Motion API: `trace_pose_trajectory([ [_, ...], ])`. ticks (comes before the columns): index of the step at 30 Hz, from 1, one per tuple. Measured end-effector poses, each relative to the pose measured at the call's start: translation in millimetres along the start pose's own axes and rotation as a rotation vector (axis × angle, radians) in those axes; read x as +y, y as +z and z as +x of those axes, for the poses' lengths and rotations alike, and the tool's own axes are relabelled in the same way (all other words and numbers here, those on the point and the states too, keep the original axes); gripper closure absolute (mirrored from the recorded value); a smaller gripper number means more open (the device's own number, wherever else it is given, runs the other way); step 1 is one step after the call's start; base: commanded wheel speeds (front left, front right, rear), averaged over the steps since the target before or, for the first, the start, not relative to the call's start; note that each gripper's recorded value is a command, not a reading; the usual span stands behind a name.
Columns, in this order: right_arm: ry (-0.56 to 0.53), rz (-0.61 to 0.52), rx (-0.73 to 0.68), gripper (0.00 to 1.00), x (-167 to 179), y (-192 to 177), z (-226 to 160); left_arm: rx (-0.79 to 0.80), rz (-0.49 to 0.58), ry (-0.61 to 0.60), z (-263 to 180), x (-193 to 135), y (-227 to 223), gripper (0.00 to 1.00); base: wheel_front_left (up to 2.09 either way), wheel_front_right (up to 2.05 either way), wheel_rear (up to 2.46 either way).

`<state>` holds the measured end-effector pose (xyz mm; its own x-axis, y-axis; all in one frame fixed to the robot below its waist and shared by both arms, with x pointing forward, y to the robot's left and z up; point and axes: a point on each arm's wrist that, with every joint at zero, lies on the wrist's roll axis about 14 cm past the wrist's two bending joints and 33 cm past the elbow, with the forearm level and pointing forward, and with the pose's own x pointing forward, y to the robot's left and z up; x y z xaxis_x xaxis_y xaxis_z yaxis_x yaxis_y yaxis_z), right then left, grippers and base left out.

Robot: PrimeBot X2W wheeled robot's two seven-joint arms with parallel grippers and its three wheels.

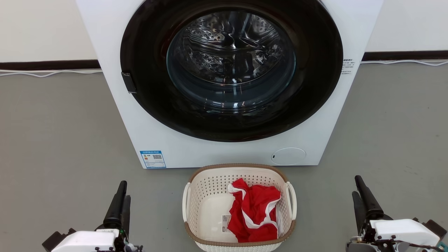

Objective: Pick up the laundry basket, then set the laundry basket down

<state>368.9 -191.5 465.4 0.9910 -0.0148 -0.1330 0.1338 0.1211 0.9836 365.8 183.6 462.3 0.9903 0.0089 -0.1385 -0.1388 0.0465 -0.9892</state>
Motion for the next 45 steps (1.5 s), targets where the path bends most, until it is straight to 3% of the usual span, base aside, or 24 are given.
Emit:
trace_pose_trajectory([
  [12,-0.002,-0.178,-0.01,0.0,0.3,0.9,-0.6,-0.014,0.123,0.0,-0.1,-0.3,1.1,0.0,0.0,0.0,0.0],
  [45,0.01,-0.783,-0.001,0.0,-1.7,-3.7,-3.0,0.0,0.591,-0.031,0.3,-4.2,-10.7,0.0,0.0,0.0,0.0],
])
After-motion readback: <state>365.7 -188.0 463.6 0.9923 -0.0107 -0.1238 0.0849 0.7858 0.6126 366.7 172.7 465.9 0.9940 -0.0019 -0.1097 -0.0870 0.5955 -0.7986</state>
